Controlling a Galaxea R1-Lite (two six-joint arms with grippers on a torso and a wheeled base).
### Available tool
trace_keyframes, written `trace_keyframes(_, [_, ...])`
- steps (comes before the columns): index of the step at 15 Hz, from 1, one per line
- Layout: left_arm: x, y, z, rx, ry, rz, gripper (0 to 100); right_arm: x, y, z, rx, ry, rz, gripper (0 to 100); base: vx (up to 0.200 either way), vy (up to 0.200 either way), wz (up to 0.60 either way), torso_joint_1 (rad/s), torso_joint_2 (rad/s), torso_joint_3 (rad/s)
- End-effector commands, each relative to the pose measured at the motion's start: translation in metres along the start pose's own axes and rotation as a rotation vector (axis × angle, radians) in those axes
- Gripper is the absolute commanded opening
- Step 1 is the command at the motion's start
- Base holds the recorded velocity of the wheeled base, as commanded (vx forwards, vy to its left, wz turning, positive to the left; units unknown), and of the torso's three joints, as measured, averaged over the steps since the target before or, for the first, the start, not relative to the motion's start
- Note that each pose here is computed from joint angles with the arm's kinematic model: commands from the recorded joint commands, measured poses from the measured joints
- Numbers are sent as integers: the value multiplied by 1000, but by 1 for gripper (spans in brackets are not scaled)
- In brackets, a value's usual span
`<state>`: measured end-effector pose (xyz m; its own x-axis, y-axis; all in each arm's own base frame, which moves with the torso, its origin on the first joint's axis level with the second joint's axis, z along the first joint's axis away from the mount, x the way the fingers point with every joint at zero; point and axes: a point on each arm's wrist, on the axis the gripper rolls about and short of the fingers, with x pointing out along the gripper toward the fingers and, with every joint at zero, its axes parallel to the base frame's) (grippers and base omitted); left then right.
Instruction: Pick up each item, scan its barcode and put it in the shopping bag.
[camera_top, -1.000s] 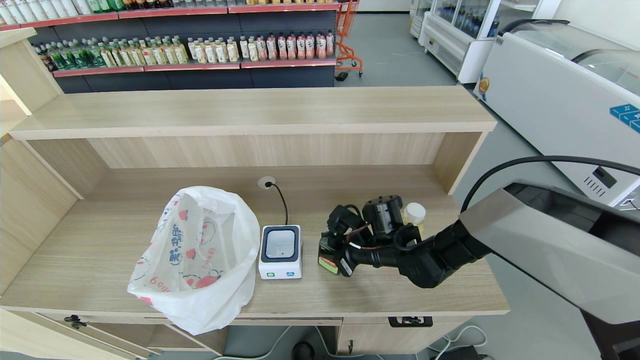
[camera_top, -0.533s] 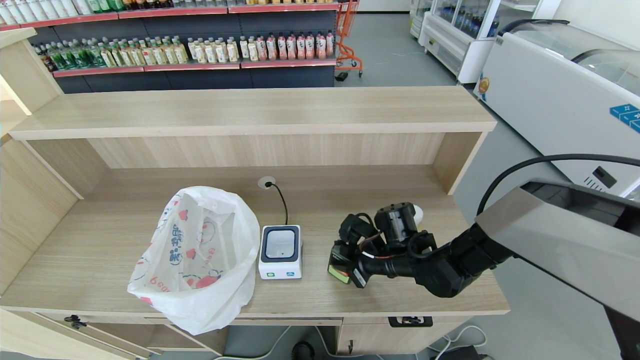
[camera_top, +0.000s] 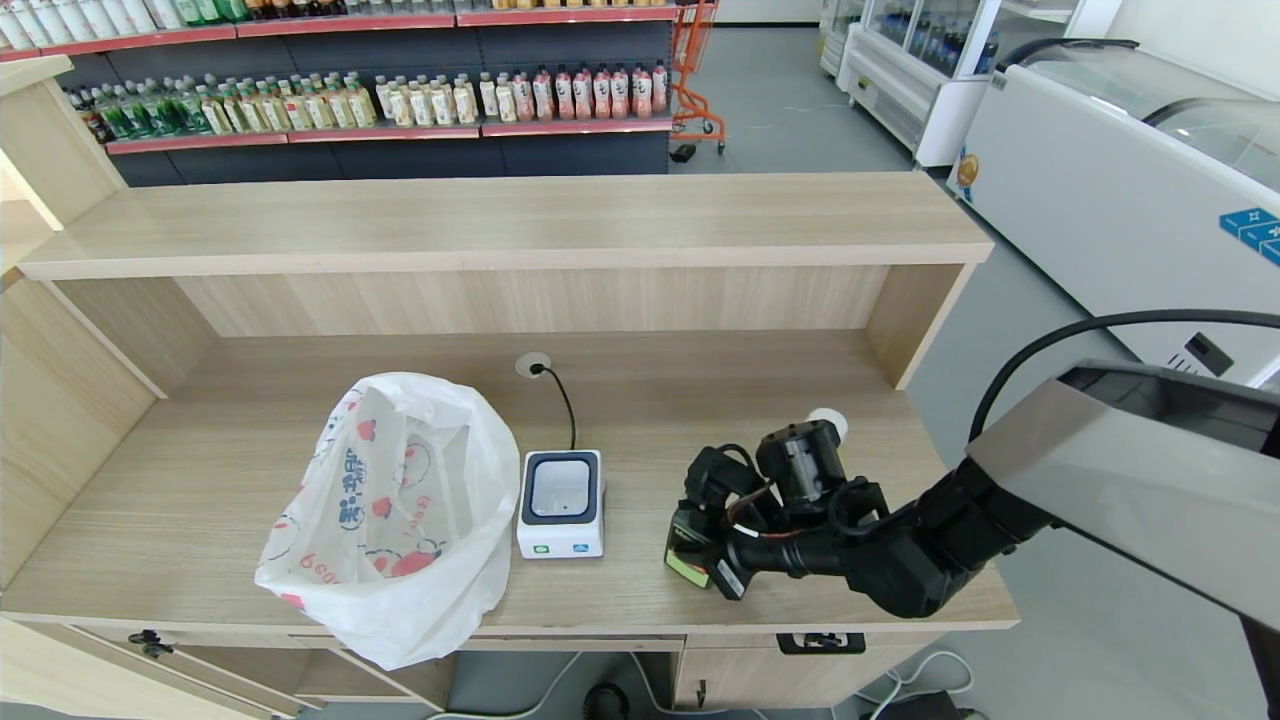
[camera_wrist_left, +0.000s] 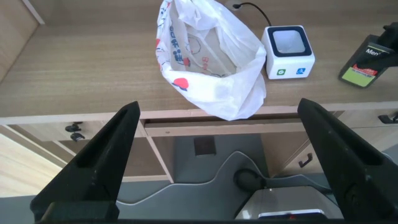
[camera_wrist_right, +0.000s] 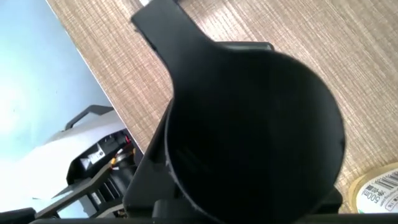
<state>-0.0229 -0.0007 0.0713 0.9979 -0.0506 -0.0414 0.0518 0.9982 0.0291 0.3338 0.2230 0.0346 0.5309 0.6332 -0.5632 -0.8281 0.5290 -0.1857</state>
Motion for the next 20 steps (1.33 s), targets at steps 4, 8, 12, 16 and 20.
trace_keyframes(4, [0,0,0,0,0,0,100,-30,-7,28,52,-87,-42,0,0,0,0,0,0,0])
trace_keyframes(8, [0,0,0,0,0,0,100,-76,-15,67,240,-229,-66,0,0,0,0,0,0,0])
trace_keyframes(12, [0,0,0,0,0,0,100,-128,-43,73,295,-267,-174,0,0,0,0,0,0,0])
trace_keyframes(16, [0,0,0,0,0,0,100,-167,-56,86,303,-355,-224,0,0,0,0,0,0,0])
trace_keyframes(20, [0,0,0,0,0,0,100,-233,-44,128,229,-564,-227,0,0,0,0,0,0,0])
